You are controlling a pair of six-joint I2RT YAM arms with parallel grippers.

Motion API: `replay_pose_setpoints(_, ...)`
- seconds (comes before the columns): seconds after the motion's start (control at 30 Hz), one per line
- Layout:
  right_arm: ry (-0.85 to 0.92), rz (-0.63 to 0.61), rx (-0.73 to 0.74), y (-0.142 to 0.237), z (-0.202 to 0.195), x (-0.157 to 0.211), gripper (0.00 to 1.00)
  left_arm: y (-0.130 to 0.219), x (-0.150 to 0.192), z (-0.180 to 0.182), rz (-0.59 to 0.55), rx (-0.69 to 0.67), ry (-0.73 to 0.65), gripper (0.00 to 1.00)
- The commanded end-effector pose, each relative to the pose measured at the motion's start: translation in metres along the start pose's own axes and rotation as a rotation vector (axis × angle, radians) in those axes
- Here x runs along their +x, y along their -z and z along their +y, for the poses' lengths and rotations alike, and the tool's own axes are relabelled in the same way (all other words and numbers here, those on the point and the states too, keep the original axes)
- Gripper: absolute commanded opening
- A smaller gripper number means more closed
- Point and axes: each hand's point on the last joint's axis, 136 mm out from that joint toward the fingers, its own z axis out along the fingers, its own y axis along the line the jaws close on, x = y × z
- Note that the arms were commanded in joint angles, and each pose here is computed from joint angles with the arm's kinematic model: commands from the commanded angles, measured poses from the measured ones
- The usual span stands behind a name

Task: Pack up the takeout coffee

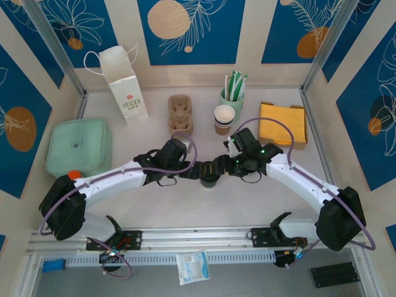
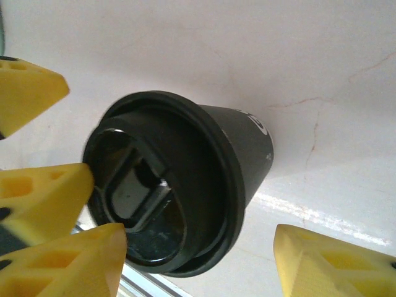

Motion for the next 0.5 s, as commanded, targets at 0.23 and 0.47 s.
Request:
replay_pose_setpoints(0.23, -0.056, -0.031, -0.047, 0.024, -0.007, 0.007, 0.56, 0.005, -0.001, -0.003, 0.032, -0.019, -0.020, 0.99)
replay_pose_setpoints(0.47, -0.090, 0.000, -0.049, 0.011, -0.018, 0.018, 0.38, 0.013, -0.014, -0.012, 0.008, -0.004, -0.033, 0.99)
